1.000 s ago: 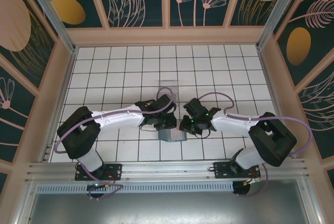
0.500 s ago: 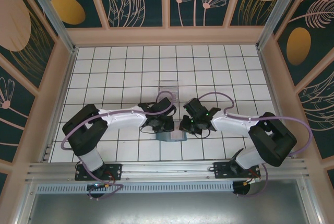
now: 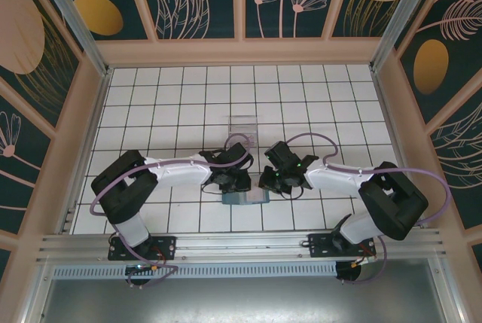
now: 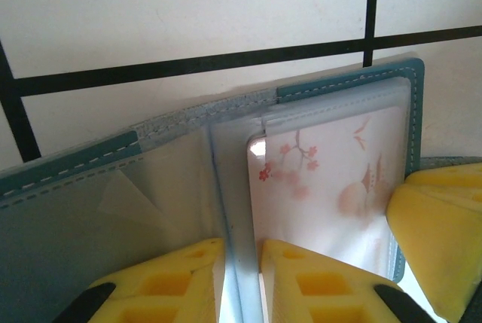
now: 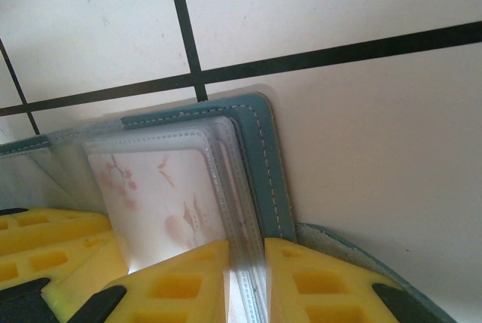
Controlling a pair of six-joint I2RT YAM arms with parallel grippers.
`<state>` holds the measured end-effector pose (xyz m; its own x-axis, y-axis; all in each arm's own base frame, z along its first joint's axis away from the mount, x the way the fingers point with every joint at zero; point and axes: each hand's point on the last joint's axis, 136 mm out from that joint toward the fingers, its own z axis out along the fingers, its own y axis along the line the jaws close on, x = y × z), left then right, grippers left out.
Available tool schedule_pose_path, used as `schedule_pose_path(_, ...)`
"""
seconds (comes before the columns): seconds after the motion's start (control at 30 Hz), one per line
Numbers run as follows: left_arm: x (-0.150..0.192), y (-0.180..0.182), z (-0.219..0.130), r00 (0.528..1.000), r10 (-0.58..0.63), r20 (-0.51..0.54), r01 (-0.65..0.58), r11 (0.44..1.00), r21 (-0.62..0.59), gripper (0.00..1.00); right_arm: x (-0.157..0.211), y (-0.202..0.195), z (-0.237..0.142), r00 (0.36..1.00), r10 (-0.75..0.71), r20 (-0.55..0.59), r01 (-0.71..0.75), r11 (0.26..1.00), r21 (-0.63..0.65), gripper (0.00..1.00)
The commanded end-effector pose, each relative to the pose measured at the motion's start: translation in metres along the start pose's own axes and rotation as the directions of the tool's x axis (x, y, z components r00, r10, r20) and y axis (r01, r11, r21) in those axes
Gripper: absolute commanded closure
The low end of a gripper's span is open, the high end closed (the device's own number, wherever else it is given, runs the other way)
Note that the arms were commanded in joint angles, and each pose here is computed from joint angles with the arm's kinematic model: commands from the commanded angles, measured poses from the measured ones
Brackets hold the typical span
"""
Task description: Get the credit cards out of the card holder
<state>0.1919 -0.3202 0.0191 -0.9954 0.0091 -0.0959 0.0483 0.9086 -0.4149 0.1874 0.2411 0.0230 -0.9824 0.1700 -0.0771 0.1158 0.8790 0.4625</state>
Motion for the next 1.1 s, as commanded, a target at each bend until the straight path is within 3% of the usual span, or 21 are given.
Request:
schedule_pose_path(0.0,0.008,0.011,0.008,1.0,-0.016,-0.027,0.015,1.0,-0.027,0.75,0.002,-0.009,0.0,1.0,0.021,-0.009,-0.02,0.999,0.043,0.81)
schedule_pose_path(0.3,0.011,0.033,0.006,1.0,-0.015,-0.01,0.014,0.994,-0.112,0.79,0.001,-0.01,-0.003,0.999,0.034,0.003,-0.034,0.998,0.052,0.7)
schedule_pose_path(0.77,0.006,0.031,-0.013,0.998,-0.026,0.049,0.03,0.996,-0.082,0.85,0.005,-0.018,0.003,0.999,0.031,-0.019,-0.029,0.996,0.078,0.76)
schedule_pose_path(1.07,-0.014,-0.009,-0.04,0.988,-0.035,0.152,0.014,0.991,0.136,0.79,0.006,-0.018,0.004,0.999,0.029,-0.025,-0.027,0.997,0.079,0.8)
